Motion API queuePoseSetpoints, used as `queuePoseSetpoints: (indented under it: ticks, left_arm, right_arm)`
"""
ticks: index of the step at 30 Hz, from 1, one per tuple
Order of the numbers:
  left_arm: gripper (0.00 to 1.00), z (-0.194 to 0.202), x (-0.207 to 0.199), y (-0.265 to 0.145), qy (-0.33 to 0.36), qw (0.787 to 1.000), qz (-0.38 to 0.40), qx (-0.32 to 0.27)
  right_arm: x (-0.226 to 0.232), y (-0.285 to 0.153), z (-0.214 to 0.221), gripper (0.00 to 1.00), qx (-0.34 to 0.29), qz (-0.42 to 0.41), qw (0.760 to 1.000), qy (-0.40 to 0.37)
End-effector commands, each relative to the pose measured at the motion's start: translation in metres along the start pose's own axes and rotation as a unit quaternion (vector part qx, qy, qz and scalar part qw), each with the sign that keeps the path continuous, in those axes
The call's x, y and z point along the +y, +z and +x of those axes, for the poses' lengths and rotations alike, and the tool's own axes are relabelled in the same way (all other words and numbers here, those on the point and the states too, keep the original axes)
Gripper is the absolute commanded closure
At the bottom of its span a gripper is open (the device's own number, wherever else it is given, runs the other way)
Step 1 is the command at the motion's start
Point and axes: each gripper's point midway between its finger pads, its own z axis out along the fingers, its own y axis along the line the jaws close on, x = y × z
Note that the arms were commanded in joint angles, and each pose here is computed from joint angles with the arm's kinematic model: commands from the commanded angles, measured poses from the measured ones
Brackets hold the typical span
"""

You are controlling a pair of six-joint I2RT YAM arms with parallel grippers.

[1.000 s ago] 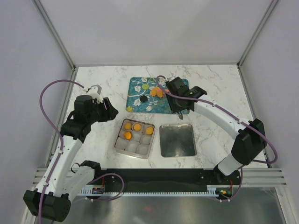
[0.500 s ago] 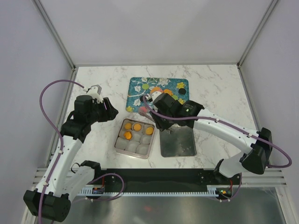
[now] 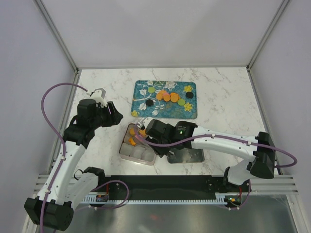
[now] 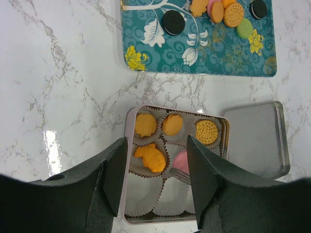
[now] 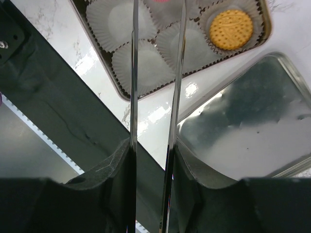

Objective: Pack the cookies

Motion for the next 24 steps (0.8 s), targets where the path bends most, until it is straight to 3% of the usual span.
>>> queuePoseSetpoints:
  ticks: [1,24]
  left_arm:
    - [0.40,-0.006,-0.002,0.000,0.004,1.000,0.003,-0.014]
    - [0.40,-0.005,-0.001,0.000,0.003,1.000,0.003,-0.012]
  right_arm:
    - [0.002,0.006,0.004,0.61,0.003,0.011,1.000,0.004]
    - [-0.003,0.014,0.016,0.53,0.016,0.023,1.000,0.003]
